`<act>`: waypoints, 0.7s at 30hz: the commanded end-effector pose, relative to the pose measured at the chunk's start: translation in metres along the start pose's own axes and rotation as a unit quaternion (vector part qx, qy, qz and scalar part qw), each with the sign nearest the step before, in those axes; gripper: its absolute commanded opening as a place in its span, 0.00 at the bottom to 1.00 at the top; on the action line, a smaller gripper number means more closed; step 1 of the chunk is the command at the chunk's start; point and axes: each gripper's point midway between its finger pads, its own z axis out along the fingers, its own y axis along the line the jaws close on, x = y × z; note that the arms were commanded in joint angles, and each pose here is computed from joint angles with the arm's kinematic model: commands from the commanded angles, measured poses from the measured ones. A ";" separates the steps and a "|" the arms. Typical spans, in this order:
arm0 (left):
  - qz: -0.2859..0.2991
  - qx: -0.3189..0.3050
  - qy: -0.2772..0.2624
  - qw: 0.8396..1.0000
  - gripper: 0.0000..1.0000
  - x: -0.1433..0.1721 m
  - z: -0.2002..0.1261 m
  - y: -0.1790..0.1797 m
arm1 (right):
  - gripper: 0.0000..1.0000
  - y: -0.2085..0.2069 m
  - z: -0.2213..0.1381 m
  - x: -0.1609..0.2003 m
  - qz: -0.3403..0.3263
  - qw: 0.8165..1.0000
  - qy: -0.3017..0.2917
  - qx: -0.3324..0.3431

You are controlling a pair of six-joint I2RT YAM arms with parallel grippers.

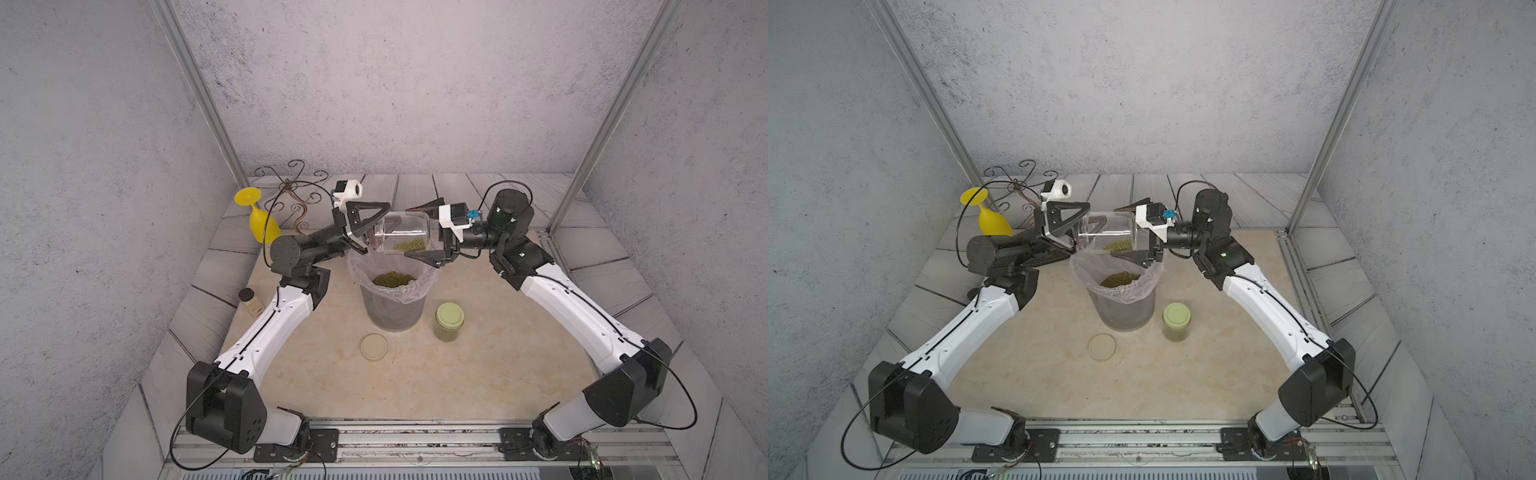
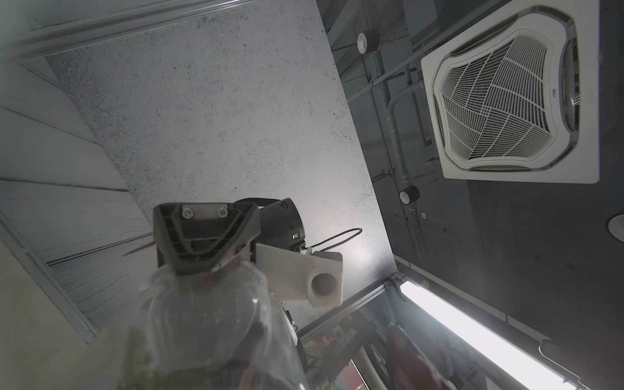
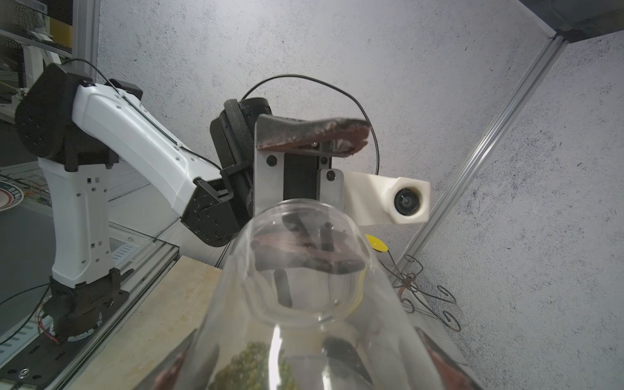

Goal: Empty moldy mung beans from jars
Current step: Adjust the jar.

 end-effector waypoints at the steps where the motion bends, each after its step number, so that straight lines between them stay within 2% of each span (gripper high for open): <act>1: 0.039 -0.042 0.001 0.998 0.66 0.005 -0.008 0.009 | 0.62 -0.006 0.003 0.002 0.001 1.000 -0.004 0.007; 6: 0.074 -0.116 0.001 0.990 0.69 0.007 -0.019 0.021 | 0.62 -0.008 0.002 0.007 0.010 1.000 -0.001 0.009; 12: 0.062 -0.131 -0.001 0.989 0.70 0.003 -0.024 0.030 | 0.61 -0.011 0.002 0.012 0.016 1.000 0.001 0.011; 21: 0.065 -0.188 -0.036 0.979 0.80 -0.016 -0.062 0.060 | 0.61 -0.019 -0.009 0.027 0.035 0.999 0.019 0.030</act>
